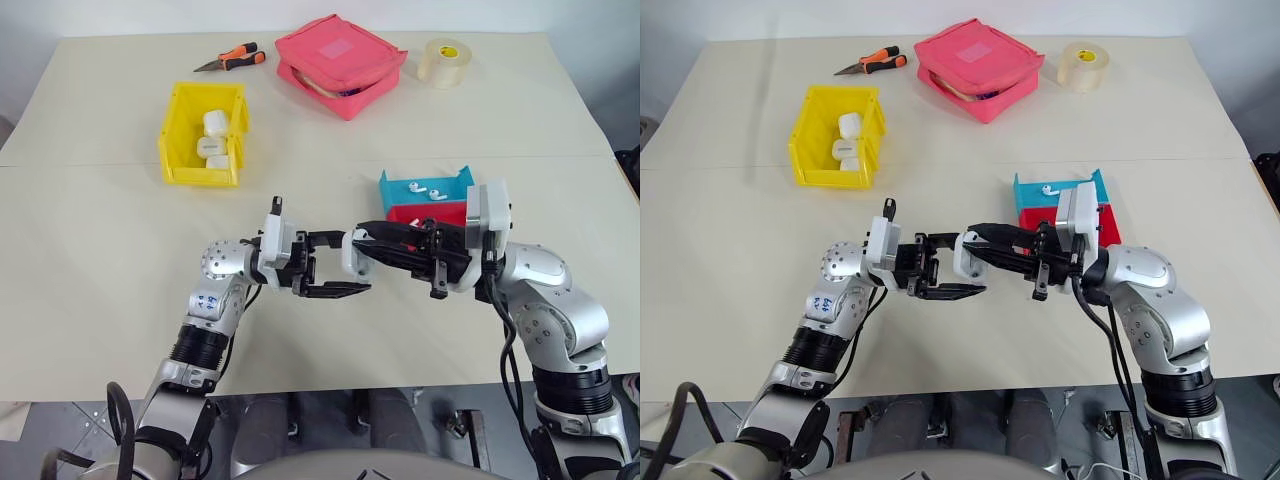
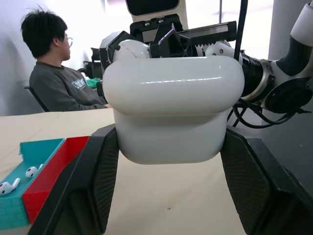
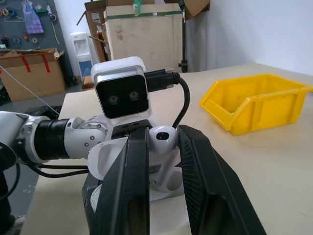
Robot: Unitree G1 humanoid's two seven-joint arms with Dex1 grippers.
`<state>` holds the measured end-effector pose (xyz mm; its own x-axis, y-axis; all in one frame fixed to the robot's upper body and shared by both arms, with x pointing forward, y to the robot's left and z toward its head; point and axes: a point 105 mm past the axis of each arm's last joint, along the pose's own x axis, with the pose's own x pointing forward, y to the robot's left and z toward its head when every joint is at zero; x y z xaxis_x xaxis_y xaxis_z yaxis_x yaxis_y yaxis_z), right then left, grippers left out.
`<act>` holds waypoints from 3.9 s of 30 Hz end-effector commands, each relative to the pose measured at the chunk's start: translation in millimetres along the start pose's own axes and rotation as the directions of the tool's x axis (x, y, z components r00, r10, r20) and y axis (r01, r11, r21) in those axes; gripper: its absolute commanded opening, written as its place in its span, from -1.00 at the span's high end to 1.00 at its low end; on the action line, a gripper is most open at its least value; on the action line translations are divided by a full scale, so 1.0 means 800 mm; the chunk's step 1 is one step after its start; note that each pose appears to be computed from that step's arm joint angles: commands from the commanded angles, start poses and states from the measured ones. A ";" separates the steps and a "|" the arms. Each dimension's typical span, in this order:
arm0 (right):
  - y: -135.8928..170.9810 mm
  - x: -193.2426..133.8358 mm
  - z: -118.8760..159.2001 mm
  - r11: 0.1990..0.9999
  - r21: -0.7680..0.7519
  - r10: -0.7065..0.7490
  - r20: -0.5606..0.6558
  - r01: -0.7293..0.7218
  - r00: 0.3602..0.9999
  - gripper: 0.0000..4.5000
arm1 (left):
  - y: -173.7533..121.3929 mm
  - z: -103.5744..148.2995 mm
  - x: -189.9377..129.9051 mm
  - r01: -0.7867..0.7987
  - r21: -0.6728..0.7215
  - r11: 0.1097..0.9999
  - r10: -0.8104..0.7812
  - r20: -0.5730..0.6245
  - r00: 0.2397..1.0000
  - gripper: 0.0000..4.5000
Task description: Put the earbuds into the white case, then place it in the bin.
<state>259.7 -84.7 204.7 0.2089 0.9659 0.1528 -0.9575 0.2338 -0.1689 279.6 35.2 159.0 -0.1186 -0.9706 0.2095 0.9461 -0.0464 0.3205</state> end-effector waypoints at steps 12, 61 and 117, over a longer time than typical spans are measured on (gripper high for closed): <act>-0.001 -0.020 -0.012 0.999 -0.046 -0.020 -0.100 0.016 0.995 0.78 | 0.013 0.020 -0.001 -0.018 0.097 0.995 0.016 0.025 1.000 -0.22; -0.005 0.021 0.014 0.985 -0.116 0.122 -0.078 -0.130 0.989 0.78 | 0.011 0.013 -0.005 0.014 0.128 0.992 -0.014 -0.002 1.000 -0.22; -0.023 0.006 -0.005 0.981 -0.123 0.116 -0.239 -0.149 0.964 0.09 | 0.034 0.023 -0.009 -0.064 0.165 0.984 0.060 0.030 0.998 -0.22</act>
<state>281.2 -86.8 202.9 0.1466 0.9851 -0.0903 -0.9447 0.1123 -0.3082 299.1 47.7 158.1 -0.0573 -0.9776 0.2027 0.9293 0.0220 0.3687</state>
